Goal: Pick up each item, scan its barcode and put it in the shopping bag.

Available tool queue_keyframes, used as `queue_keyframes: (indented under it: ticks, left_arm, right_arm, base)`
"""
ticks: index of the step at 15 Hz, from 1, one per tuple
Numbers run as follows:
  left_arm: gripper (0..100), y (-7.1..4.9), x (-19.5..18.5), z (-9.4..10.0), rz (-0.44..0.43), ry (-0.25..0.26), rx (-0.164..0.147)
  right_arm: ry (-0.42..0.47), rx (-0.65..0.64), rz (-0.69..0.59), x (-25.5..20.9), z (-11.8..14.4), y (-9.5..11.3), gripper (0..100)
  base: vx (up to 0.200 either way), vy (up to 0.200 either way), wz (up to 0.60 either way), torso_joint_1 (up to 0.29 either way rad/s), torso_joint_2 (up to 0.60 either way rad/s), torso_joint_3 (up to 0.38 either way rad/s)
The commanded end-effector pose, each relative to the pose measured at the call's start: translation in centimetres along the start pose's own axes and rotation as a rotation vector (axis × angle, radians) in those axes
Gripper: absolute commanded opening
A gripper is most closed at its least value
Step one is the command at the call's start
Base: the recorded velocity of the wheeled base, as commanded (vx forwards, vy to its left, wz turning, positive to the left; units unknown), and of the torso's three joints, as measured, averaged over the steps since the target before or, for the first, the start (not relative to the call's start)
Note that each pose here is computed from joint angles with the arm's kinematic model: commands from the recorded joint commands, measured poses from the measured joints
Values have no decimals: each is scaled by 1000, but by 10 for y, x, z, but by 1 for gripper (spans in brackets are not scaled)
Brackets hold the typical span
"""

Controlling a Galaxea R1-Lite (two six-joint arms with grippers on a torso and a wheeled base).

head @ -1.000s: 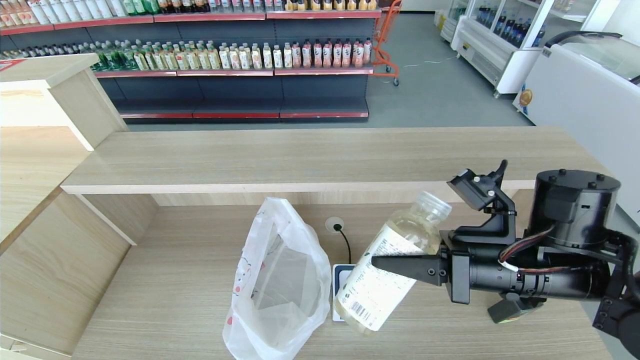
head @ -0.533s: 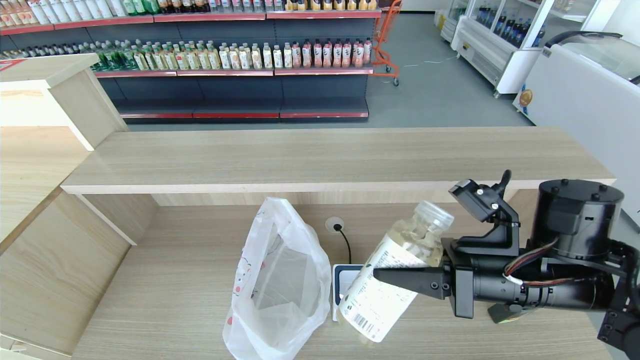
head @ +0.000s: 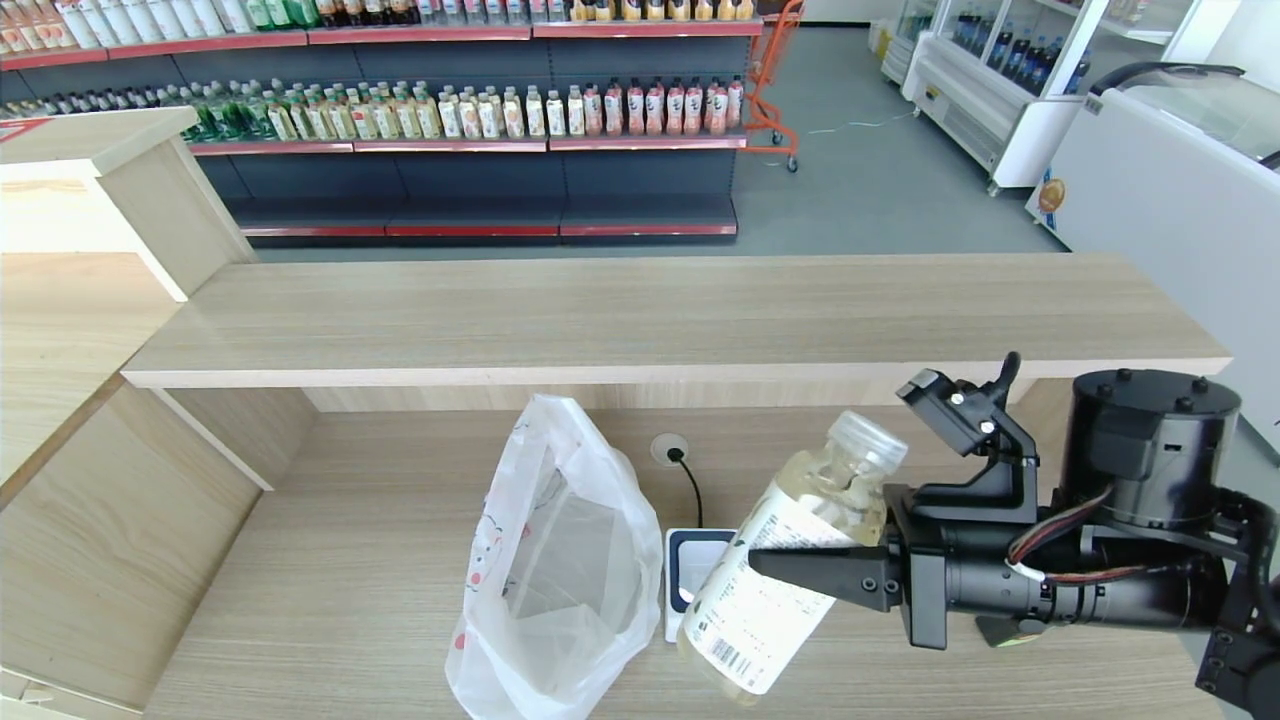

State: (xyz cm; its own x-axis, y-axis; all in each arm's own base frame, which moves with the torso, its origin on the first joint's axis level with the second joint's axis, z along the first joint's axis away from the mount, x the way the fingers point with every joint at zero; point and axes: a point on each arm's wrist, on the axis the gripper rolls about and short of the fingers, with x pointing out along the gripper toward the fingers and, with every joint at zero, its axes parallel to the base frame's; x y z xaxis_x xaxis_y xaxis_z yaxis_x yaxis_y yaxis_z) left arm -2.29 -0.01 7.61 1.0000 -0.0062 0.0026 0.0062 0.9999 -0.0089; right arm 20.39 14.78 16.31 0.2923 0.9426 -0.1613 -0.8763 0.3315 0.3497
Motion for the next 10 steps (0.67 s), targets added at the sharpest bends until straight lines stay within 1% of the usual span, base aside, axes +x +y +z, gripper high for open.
queue_keyframes:
  ticks: [1, 2, 4, 5, 7, 8, 10]
  left_arm:
    - [100, 0, 0, 0, 0, -1, 0]
    - [100, 0, 0, 0, 0, -1, 0]
    - [100, 0, 0, 0, 0, -1, 0]
    - [100, 0, 0, 0, 0, -1, 0]
    - [100, 0, 0, 0, 0, -1, 0]
    - [100, 0, 0, 0, 0, -1, 0]
    - [100, 0, 0, 0, 0, -1, -2]
  right_arm:
    - [-4, -47, -21, -3, 0, -3, 0]
    - [-10, -122, -81, -7, 1, -12, 0]
    - [13, -290, -223, -21, -3, -49, 0]
    - [42, -383, -290, -32, -7, -74, 0]
    - [79, -495, -341, -44, -16, -109, 0]
    - [80, -547, -357, -42, -17, -125, 0]
    - [24, -628, -317, -27, -18, -150, 0]
  base:
    - [0, 0, 0, 0, 0, 0]
    - [0, 0, 0, 0, 0, 0]
    - [0, 0, 0, 0, 0, 0]
    - [0, 0, 0, 0, 0, 0]
    - [0, 0, 0, 0, 0, 0]
    - [0, 0, 0, 0, 0, 0]
    - [0, 0, 0, 0, 0, 0]
